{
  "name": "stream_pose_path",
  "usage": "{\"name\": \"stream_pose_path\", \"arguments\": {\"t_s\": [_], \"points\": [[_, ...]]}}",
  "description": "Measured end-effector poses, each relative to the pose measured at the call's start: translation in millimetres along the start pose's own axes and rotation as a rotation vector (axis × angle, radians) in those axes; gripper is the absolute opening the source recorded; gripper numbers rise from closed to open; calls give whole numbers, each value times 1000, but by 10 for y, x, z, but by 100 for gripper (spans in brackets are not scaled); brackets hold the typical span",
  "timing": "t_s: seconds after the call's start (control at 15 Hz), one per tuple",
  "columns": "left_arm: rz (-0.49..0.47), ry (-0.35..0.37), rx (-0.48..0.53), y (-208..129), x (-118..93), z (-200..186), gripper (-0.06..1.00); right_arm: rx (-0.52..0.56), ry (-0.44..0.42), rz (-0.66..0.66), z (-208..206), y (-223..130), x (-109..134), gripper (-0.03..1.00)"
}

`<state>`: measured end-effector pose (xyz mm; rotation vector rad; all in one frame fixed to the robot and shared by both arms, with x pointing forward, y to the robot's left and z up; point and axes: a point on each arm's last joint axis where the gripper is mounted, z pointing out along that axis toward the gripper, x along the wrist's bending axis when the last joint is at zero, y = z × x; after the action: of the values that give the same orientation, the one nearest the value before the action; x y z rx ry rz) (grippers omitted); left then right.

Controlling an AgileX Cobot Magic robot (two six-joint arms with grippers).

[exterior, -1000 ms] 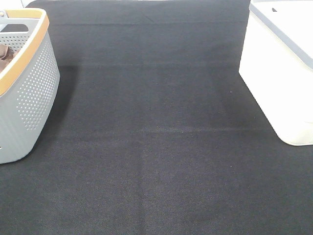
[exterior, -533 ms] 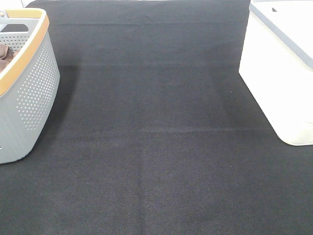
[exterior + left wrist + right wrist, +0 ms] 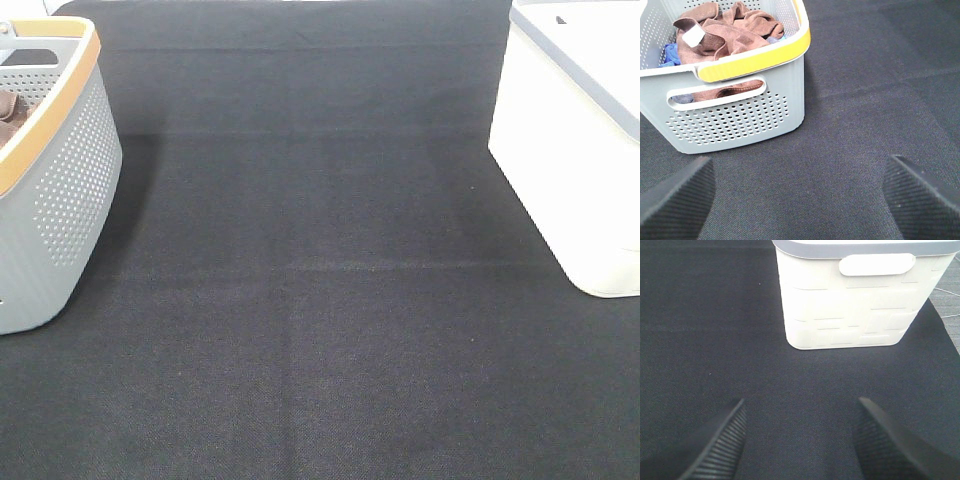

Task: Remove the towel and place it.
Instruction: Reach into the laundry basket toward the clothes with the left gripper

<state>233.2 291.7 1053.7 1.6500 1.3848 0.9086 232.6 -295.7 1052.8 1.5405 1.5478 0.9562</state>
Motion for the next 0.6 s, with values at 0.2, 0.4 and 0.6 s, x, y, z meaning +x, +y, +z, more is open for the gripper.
{"name": "stream_pose_path", "arguments": {"t_s": [0.2,0.4,0.6], "points": [[0,0,0,0,0,0,87,0,0,0,0,0,0,59],[0,0,0,0,0,0,87,0,0,0,0,0,0,59],[0,0,0,0,0,0,87,0,0,0,0,0,0,59]]}}
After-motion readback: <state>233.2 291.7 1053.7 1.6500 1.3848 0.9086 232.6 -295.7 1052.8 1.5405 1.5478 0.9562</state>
